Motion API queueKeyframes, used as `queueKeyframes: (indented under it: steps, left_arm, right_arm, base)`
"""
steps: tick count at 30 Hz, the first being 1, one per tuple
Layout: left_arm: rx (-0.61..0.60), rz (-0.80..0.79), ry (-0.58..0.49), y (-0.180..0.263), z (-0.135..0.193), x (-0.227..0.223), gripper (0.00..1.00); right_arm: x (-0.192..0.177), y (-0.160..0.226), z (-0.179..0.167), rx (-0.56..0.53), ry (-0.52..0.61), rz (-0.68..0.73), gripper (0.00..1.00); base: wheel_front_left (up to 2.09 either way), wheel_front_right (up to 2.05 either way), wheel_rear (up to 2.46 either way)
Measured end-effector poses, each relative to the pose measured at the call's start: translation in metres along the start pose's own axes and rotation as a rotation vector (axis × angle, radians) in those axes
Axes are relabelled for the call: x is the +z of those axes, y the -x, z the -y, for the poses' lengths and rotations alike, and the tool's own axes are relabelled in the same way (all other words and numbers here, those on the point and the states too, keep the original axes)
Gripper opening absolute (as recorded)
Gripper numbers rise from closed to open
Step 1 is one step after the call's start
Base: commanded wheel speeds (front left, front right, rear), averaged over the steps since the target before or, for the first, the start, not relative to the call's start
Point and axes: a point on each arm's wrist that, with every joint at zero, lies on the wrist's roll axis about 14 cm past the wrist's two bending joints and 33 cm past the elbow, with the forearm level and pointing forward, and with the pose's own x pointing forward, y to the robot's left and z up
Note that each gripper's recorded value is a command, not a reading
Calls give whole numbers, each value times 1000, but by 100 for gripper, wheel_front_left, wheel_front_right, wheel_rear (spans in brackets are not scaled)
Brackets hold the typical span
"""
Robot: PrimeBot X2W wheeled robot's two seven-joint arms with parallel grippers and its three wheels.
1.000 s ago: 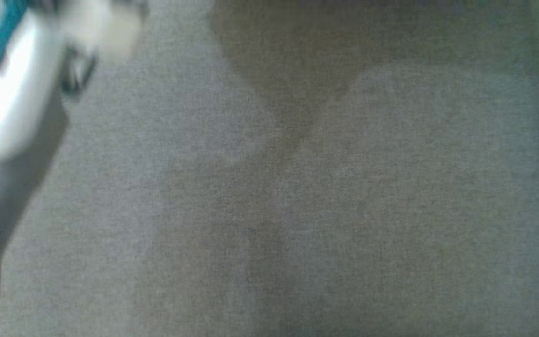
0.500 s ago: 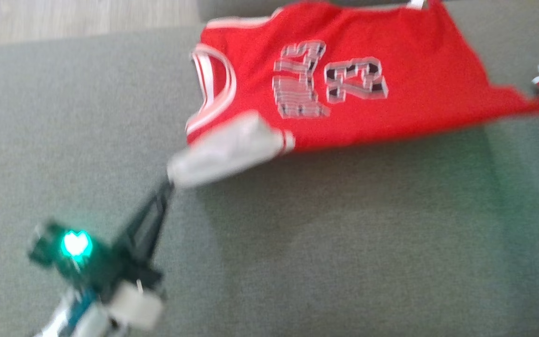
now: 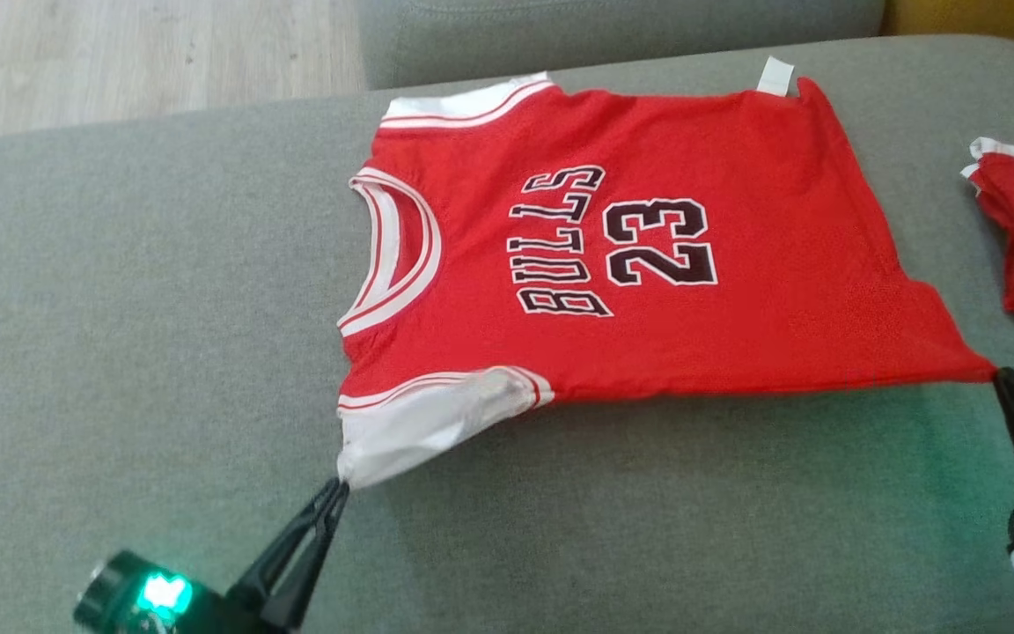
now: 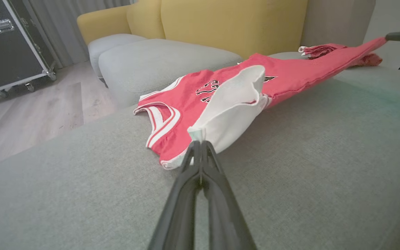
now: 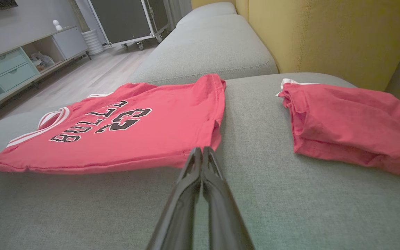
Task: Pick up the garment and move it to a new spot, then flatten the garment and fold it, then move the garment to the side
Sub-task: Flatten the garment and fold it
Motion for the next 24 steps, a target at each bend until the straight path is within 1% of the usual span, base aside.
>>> queueKeyframes:
  steps: [3,6,8,9,14,15,16,20,22,24]
  left_arm:
    - [-8,13,-39,-8,-7,5,0]
    - [-27,70,-106,-32,-19,24,0]
    - [-37,108,-164,-52,-29,38,0]
    - [-53,144,-226,-74,-39,52,0]
    - [-78,188,-338,-126,-59,71,0]
    - [-88,198,-370,-145,-66,76,0]
    - [-91,201,-387,-154,-69,78,0]
    - [-81,205,-429,-187,-82,81,0]
    - [-61,193,-418,-199,-89,78,0]
    - [-51,150,-382,-210,-92,62,0]
  right_arm:
    - [1,-4,3,-9,-3,0,0]
    - [4,-18,4,-9,-6,-4,0]
    - [10,-31,5,-10,-7,8,0]
    - [16,-47,5,-6,-2,20,0]
    - [26,-82,8,1,14,23,0]
    - [27,-95,11,-1,20,16,0]
    - [27,-100,12,-1,25,13,0]
    - [26,-120,19,-10,41,-4,0]
    - [23,-127,23,-20,41,-19,0]
    - [14,-134,27,-38,25,-42,0]
  base:
    - [0,0,0]
    - [0,0,0]
    - [0,0,0]
    - [0,0,0]
    - [0,0,0]
    - [0,0,0]
    - [0,0,0]
    - [0,0,0]
    - [0,0,0]
    - [0,0,0]
